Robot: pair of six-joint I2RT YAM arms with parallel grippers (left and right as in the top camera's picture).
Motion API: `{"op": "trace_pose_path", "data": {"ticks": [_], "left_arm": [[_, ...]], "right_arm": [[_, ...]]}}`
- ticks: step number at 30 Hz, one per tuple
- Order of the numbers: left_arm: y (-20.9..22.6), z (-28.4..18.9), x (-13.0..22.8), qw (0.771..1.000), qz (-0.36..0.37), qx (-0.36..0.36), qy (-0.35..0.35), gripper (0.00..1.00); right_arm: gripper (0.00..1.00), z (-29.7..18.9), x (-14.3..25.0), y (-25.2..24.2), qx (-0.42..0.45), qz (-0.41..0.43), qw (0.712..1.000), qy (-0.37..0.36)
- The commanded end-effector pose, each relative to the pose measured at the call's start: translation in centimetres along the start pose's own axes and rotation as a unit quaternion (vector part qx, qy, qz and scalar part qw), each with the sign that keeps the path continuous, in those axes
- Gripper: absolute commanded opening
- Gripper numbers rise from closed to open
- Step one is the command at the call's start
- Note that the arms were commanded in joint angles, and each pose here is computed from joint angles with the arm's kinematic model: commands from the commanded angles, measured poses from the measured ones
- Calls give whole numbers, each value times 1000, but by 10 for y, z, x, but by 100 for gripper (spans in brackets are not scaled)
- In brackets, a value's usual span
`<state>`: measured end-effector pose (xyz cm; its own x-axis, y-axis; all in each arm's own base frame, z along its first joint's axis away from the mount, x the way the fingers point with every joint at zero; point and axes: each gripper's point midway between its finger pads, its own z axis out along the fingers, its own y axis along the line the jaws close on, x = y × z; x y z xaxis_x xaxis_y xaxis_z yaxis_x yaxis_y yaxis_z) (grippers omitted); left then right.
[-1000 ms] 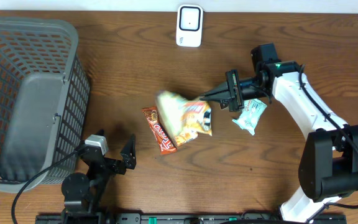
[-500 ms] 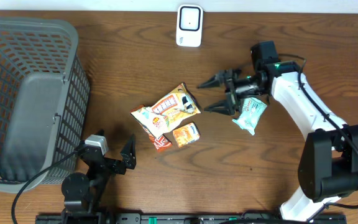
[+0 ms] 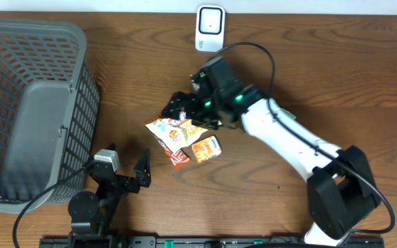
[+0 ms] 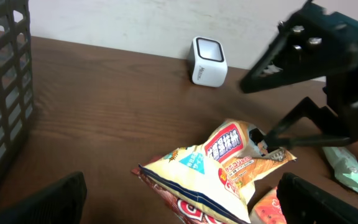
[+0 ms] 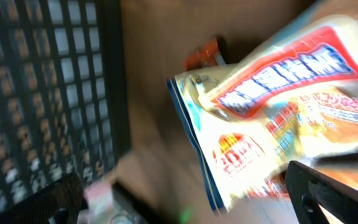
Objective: Scan the item barcode
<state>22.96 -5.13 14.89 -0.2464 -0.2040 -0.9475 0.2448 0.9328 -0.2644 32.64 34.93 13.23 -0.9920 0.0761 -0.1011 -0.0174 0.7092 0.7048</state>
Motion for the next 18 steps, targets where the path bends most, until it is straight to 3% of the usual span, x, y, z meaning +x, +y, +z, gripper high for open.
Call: {"op": "trace_pose_path", "data": {"ticks": [1, 5, 10, 12, 14, 16, 18], "left_arm": [[4, 1, 13, 1000, 2, -6, 19, 98], [4, 1, 13, 1000, 2, -6, 19, 98], [4, 1, 13, 1000, 2, -6, 19, 98], [4, 1, 13, 1000, 2, -6, 19, 98], [4, 1, 13, 1000, 2, -6, 19, 98], [4, 1, 13, 1000, 2, -7, 19, 98], [4, 1, 13, 1000, 2, -7, 19, 98]], "right_arm": [[99, -6, -39, 12, 19, 21, 994, -110], [98, -4, -43, 26, -5, 35, 992, -124], [99, 9, -44, 12, 32, 51, 987, -148], [99, 14, -48, 13, 49, -21, 985, -164], [99, 15, -45, 22, 61, -158, 973, -159], [99, 11, -44, 23, 79, -206, 964, -150], [99, 2, -45, 15, 108, -197, 964, -143]]}}
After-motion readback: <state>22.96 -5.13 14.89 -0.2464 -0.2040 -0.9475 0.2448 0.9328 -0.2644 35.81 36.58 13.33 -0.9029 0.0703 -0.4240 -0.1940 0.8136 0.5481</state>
